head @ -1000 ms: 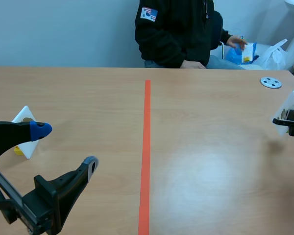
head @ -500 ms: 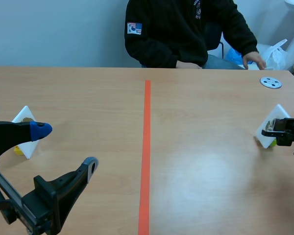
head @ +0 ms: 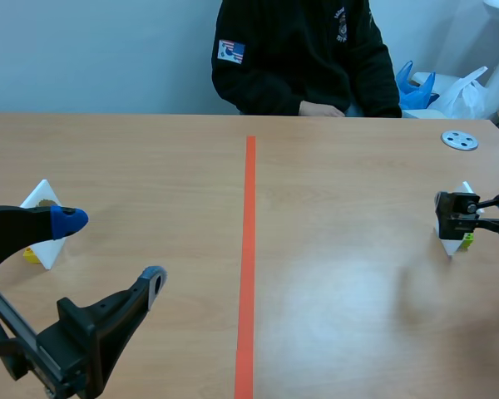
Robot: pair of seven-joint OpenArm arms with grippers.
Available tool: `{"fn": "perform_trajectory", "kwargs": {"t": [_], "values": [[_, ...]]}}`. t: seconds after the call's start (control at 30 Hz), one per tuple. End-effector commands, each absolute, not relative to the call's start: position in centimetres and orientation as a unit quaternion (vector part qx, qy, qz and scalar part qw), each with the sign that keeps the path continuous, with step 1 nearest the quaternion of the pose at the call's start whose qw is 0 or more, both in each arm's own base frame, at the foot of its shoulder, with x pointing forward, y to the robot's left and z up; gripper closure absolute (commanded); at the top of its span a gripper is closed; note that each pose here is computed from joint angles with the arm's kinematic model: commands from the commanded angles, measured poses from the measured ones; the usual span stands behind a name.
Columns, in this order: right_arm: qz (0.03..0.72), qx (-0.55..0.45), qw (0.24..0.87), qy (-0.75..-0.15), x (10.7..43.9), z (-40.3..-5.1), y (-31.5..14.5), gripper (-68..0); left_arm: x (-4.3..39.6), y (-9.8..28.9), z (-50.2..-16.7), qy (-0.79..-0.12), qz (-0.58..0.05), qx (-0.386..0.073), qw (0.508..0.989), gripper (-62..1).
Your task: Sort the leaf by its shape. The table is split by an orange tape line. A compound leaf with several leaflets goes to the left side, a simple leaf with one blade goes to the right side. Return to the home posture when a red brick is placed on the table.
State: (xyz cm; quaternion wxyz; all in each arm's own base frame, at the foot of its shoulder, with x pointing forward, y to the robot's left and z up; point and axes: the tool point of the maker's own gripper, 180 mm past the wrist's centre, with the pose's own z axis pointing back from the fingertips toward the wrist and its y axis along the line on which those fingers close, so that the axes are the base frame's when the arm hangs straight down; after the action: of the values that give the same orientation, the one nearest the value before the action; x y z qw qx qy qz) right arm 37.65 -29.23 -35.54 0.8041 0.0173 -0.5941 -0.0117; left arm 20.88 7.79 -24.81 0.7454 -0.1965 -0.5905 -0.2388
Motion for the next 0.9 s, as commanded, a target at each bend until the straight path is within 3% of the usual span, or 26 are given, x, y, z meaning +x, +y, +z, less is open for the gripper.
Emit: {"fn": "perform_trajectory", "kwargs": {"t": [0.0,0.07,0.43,0.87], "values": [[-0.006,0.013,0.788,-0.616,38.7,-33.4,-29.7,-64.8,21.2,7.8,-24.0,-0.601,-0.237,-0.198,0.737,-62.3],[-0.006,0.013,0.786,-0.618,38.8,-33.3,-29.8,-67.9,21.2,7.8,-24.0,-0.601,-0.237,-0.198,0.737,-62.3],[0.031,0.041,0.791,-0.61,37.9,-31.2,-28.6,-67.9,21.1,7.8,-24.1,-0.601,-0.237,-0.198,0.737,-62.3],[0.112,0.057,0.78,-0.613,31.4,-27.6,-25.0,-67.9,21.1,7.8,-24.1,-0.601,-0.237,-0.198,0.737,-62.3]]}}
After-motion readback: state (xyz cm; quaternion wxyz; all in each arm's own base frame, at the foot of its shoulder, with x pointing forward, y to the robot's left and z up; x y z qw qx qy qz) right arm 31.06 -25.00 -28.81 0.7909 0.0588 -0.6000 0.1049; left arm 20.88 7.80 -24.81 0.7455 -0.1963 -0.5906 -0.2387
